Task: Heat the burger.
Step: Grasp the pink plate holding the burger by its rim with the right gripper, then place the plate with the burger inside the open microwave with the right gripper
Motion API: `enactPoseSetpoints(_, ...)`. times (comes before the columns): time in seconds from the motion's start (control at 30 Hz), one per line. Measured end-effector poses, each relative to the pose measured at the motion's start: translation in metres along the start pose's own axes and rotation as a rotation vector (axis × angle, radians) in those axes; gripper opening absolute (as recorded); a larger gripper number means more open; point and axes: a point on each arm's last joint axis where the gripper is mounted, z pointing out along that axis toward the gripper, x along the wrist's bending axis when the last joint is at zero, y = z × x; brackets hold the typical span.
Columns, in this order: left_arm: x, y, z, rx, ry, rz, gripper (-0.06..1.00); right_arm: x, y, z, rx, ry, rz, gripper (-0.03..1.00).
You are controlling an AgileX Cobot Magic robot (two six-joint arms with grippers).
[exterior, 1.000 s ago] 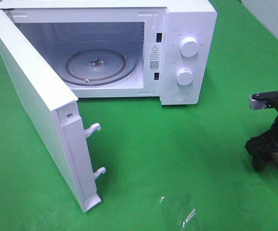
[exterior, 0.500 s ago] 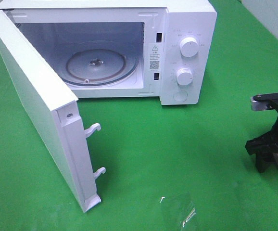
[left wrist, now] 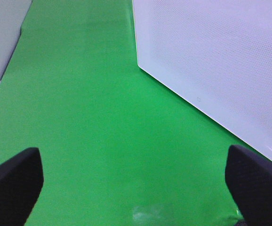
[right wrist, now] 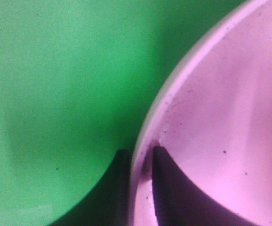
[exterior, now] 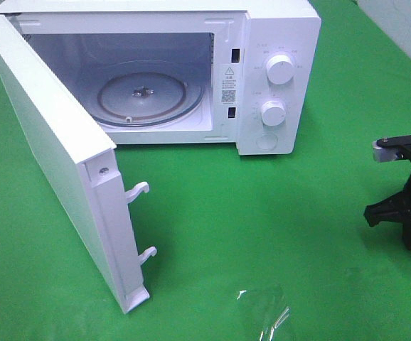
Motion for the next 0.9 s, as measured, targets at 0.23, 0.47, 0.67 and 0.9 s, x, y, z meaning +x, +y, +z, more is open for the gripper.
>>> enactPoseSetpoints(0.23, 0.000, 0.000, 0.000, 0.000, 0.000, 0.000, 0.97, 0.002, 0.000, -0.003, -0.007, -0.007, -0.015, 0.12)
enactPoseSetpoints(0.47, 0.000, 0.000, 0.000, 0.000, 0.000, 0.000, 0.97, 0.012, -0.004, -0.012, 0.009, -0.063, -0.062, 0.03)
enactPoseSetpoints(0.67, 0.000, 0.000, 0.000, 0.000, 0.000, 0.000, 0.97, 0.019, -0.007, -0.016, 0.025, -0.115, -0.088, 0.02)
enactPoseSetpoints(0.9, 0.000, 0.000, 0.000, 0.000, 0.000, 0.000, 0.97, 0.037, -0.021, -0.013, 0.042, -0.151, -0.158, 0.02)
